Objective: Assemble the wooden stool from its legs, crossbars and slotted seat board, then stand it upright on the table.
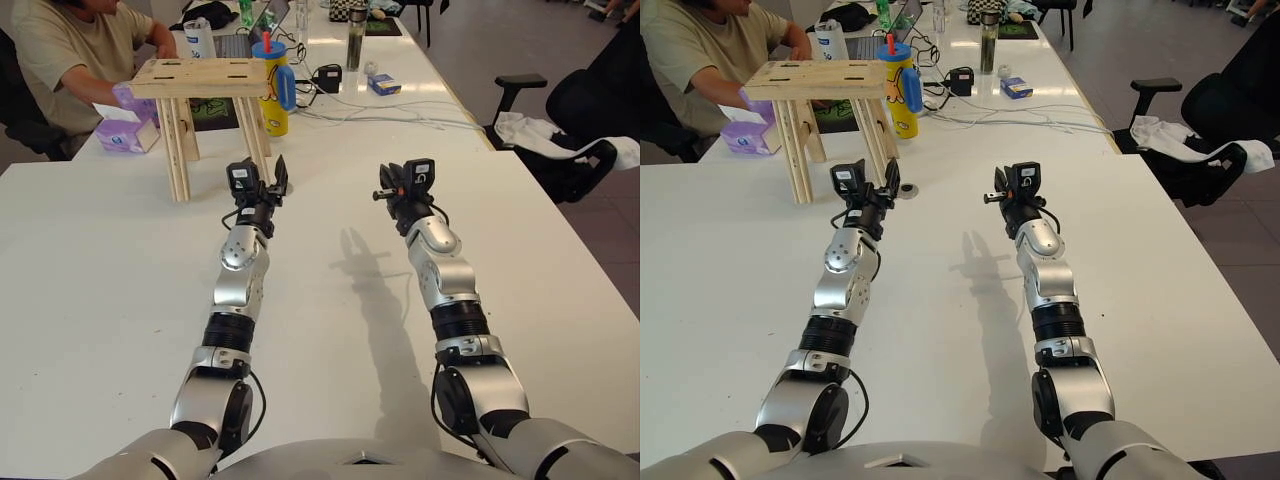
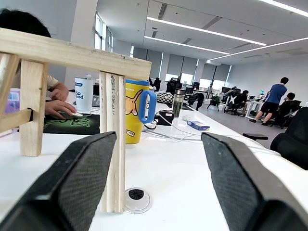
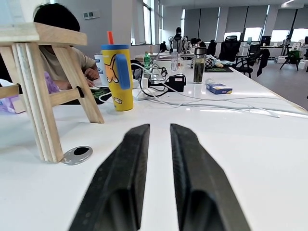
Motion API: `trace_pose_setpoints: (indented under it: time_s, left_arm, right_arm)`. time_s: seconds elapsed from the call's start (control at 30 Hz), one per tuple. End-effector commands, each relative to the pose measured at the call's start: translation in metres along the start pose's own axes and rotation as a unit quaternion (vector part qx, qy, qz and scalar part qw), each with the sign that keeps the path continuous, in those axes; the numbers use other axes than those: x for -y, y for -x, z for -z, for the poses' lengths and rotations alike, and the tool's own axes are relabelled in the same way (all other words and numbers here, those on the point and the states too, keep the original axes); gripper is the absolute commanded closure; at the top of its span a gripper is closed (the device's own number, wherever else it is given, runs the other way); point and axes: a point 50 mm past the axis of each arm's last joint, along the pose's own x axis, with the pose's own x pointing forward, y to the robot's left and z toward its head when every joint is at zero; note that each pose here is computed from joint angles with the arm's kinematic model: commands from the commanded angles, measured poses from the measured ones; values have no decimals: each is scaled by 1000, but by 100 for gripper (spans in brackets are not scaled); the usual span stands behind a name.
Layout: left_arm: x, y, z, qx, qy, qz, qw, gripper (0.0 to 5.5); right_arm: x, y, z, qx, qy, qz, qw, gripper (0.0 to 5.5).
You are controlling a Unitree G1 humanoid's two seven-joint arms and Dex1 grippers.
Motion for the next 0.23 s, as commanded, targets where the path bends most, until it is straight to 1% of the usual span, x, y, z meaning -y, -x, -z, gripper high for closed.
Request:
trace_pose_setpoints:
  time_s: [0.03,0.23]
  left_arm:
    - [-3,-8,-4,11,5,-7,1000,221]
    - [-7,-11,-8,24,-8,-5,1000,221]
  right_arm:
    - [-4,-11,-10,12,-1,-15,1000,471]
    - [-4,-16,-17,23,-1,-18,1000,471]
